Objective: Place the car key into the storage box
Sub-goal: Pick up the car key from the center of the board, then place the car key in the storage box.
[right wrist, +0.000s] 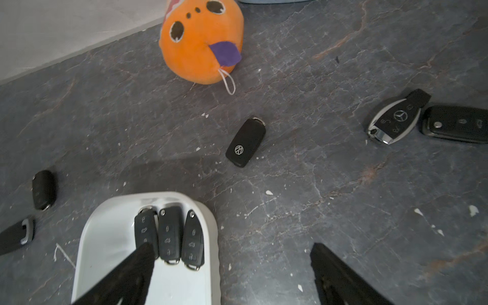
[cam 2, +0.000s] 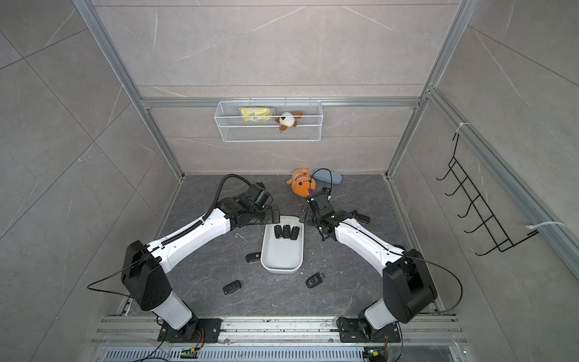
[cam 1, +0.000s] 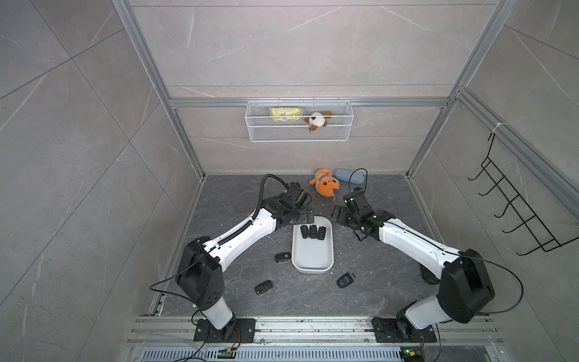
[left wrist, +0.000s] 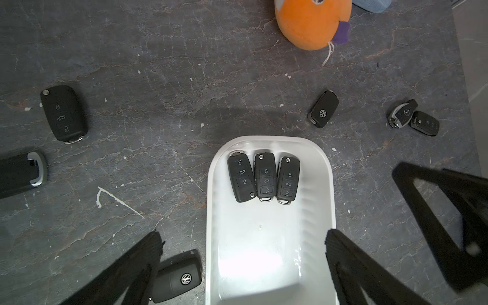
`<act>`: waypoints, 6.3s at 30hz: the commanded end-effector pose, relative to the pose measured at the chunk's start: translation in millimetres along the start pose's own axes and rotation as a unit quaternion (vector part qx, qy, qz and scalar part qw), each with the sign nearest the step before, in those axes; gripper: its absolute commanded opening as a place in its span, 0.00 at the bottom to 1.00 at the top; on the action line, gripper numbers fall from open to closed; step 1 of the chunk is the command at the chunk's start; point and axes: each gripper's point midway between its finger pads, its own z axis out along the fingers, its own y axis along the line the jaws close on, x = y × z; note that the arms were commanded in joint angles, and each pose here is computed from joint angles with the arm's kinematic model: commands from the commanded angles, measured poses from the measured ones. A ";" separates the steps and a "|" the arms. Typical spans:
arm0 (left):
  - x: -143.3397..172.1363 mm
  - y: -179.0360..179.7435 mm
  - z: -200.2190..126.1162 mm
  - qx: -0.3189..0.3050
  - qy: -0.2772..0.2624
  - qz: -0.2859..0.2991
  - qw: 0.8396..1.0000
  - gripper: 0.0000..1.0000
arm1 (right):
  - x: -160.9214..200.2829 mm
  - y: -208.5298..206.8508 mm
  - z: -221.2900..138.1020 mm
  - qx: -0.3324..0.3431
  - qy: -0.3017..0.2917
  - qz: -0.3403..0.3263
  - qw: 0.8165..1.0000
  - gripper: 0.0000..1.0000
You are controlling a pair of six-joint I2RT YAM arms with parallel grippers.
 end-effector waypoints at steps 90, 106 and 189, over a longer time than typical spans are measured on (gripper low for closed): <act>14.8 42.6 -40.0 -0.004 -0.028 -0.031 0.999 1.00 | 90.1 149.9 44.9 -0.146 0.133 -0.071 0.978 0.31; 16.5 47.4 -42.9 -0.010 -0.029 -0.037 0.999 1.00 | 106.7 168.7 77.5 -0.189 0.147 -0.068 0.968 0.31; 2.0 55.2 -32.9 -0.008 -0.026 -0.047 0.999 1.00 | 143.7 157.7 65.6 -0.169 0.164 -0.160 0.959 0.22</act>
